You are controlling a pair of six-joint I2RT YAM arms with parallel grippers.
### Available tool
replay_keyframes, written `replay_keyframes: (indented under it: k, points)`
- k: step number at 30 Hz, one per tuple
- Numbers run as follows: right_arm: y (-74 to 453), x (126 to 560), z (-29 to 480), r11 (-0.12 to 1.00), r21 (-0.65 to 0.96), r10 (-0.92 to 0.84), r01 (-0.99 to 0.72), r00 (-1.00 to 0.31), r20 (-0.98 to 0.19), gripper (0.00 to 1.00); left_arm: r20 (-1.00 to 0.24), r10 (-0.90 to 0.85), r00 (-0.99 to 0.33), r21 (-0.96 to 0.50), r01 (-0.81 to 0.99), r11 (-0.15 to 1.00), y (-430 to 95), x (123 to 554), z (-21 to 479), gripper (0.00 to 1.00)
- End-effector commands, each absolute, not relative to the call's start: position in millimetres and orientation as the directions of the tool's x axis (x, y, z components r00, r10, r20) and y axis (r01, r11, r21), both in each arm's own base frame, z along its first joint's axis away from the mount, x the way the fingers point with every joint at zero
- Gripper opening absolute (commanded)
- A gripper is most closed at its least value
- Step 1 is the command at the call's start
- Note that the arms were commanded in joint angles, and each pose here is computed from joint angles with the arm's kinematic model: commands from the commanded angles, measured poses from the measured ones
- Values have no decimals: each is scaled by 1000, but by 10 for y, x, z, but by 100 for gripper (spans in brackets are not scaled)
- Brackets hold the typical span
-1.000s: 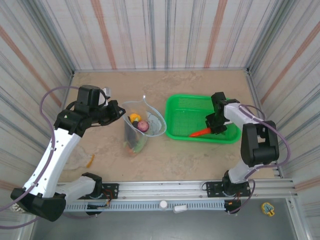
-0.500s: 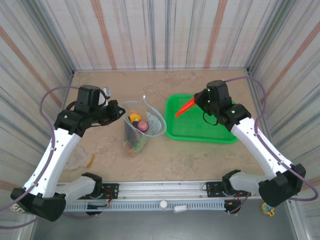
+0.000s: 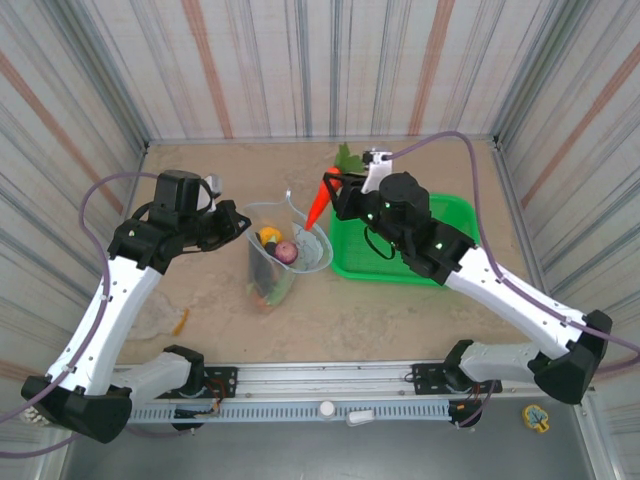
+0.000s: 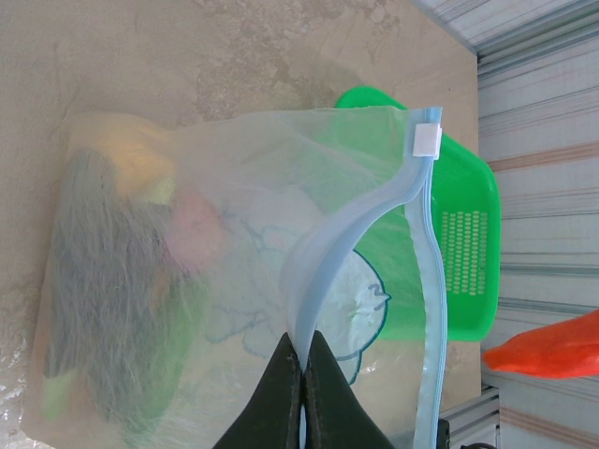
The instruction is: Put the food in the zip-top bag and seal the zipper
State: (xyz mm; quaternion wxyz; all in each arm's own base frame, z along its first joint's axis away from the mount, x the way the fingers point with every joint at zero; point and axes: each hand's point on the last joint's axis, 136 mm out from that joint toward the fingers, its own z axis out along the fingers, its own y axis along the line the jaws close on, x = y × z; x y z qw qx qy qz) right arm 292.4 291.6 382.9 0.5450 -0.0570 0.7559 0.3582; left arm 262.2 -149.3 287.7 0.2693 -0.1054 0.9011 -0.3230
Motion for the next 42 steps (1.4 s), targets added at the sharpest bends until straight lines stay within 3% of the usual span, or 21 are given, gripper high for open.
replay_keyframes:
  k: [1,14,23,29,35,38,42]
  points:
    - [3224,2871,3873,736,344,187,-583,-313,-931,12,-430,-378,-820,-645,-14,764,-1457,2614,2962,0]
    - [4134,2489,2826,565,290,-76,-773,-398,-914,17,-423,-378,-824,-650,-15,760,-1473,2623,2955,0]
    - [4192,2726,2319,639,324,-167,-698,-537,-827,18,-423,-376,-824,-653,-11,758,-1487,2637,2964,0]
    - [4228,2908,2076,736,354,-210,-577,-692,-691,19,-424,-375,-824,-651,-11,759,-1485,2648,2942,0]
    - [4229,2960,2003,792,356,-212,-497,-769,-603,38,-424,-380,-822,-646,-20,763,-1472,2666,2916,0]
    - [4205,2952,1980,805,348,-217,-481,-784,-582,40,-425,-380,-822,-644,-20,765,-1467,2670,2911,0]
    - [4213,2913,1958,802,362,-218,-476,-797,-564,55,-423,-381,-822,-643,-24,765,-1461,2677,2897,0]
